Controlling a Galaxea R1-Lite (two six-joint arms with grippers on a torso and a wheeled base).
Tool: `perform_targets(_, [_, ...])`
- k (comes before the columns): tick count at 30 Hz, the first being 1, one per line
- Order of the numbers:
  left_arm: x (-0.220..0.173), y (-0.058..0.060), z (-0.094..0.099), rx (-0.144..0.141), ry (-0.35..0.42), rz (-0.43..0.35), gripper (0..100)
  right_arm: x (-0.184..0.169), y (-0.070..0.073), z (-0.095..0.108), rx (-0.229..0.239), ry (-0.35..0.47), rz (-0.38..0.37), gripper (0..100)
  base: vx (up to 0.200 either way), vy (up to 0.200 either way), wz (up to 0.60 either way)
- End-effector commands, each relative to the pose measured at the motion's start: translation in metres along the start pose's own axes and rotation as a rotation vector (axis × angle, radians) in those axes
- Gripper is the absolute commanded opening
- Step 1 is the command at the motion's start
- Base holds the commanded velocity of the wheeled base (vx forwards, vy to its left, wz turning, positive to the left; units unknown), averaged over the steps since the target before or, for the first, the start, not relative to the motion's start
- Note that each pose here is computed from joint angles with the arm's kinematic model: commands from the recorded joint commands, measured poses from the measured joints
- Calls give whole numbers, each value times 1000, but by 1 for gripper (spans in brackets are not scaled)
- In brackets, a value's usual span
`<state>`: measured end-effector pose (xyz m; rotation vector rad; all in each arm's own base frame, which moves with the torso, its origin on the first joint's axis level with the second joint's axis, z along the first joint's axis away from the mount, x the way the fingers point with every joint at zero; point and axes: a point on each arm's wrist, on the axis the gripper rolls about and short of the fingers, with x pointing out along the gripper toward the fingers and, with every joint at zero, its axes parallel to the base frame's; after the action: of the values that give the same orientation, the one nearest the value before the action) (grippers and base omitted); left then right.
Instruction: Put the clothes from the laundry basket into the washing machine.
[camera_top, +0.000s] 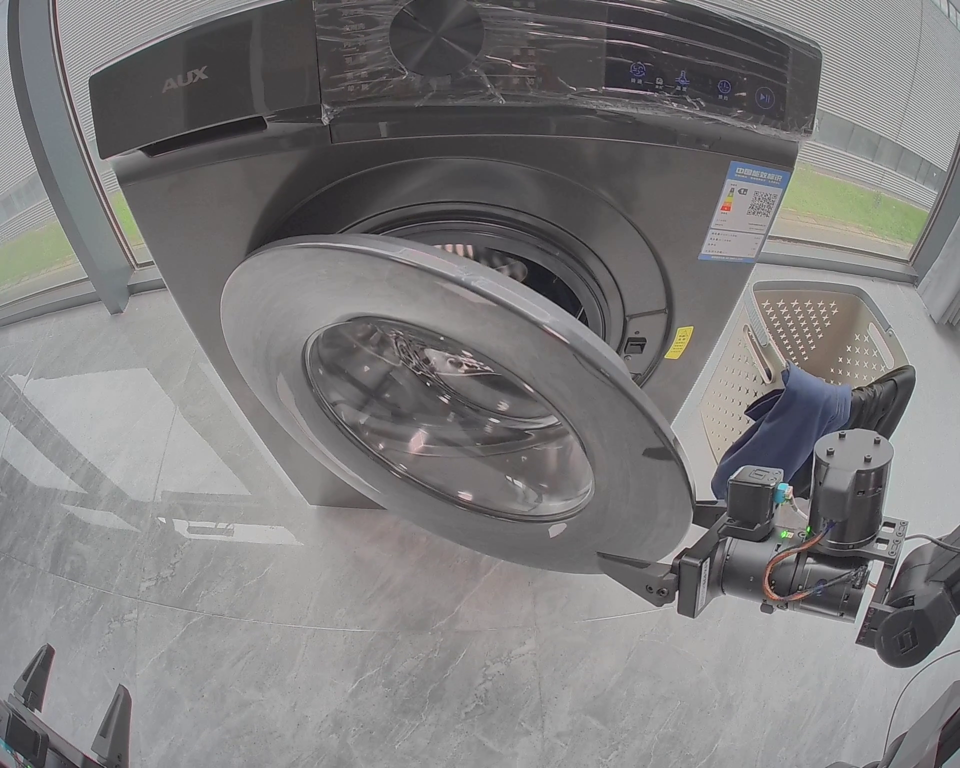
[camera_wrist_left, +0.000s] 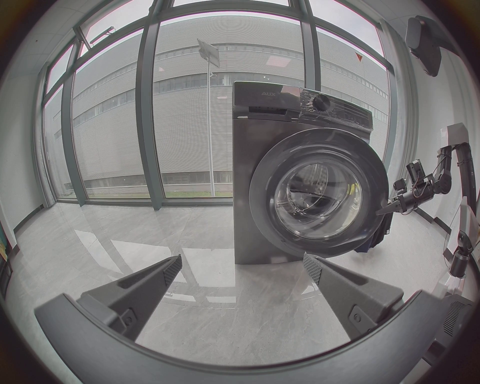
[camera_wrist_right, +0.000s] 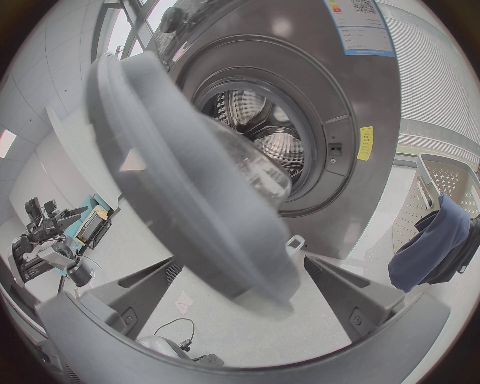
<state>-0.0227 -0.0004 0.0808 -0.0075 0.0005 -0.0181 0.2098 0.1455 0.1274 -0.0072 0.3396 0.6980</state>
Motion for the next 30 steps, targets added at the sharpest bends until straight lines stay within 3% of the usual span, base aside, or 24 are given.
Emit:
perform_targets(1, [0, 0, -5, 0, -3, 0, 100, 5, 4, -3, -4, 9, 20, 100, 0, 0, 0])
perform_targets(8, [0, 0, -5, 0, 0, 0, 100, -8, 7, -17, -3, 50, 26, 100, 0, 0, 0])
perform_targets(12, [0, 0, -5, 0, -2, 0, 100, -34, 0, -45, 12, 153, -13, 100, 0, 0, 0])
perform_targets(17, [0, 0, -5, 0, -2, 0, 100, -39, -23, -60, 46, 217, -119, 100, 0, 0, 0])
perform_targets(18, [0, 0, -5, 0, 0, 0, 100, -34, -38, -64, 54, 235, -172, 100, 0, 0, 0])
perform_targets(21, [0, 0, -5, 0, 0, 0, 100, -25, -61, -66, 40, 256, -251, 100, 0, 0, 0])
perform_targets(22, [0, 0, -5, 0, 0, 0, 100, -23, -63, -66, 39, 254, -258, 100, 0, 0, 0])
perform_targets(23, [0, 0, -5, 0, 0, 0, 100, -12, -73, -58, 34, 216, -286, 100, 0, 0, 0])
perform_targets(25, [0, 0, -5, 0, -2, 0, 100, 1, -79, -45, 26, 145, -291, 100, 0, 0, 0])
perform_targets(30, [0, 0, -5, 0, 0, 0, 100, 22, -83, -16, 33, 34, -281, 100, 0, 0, 0])
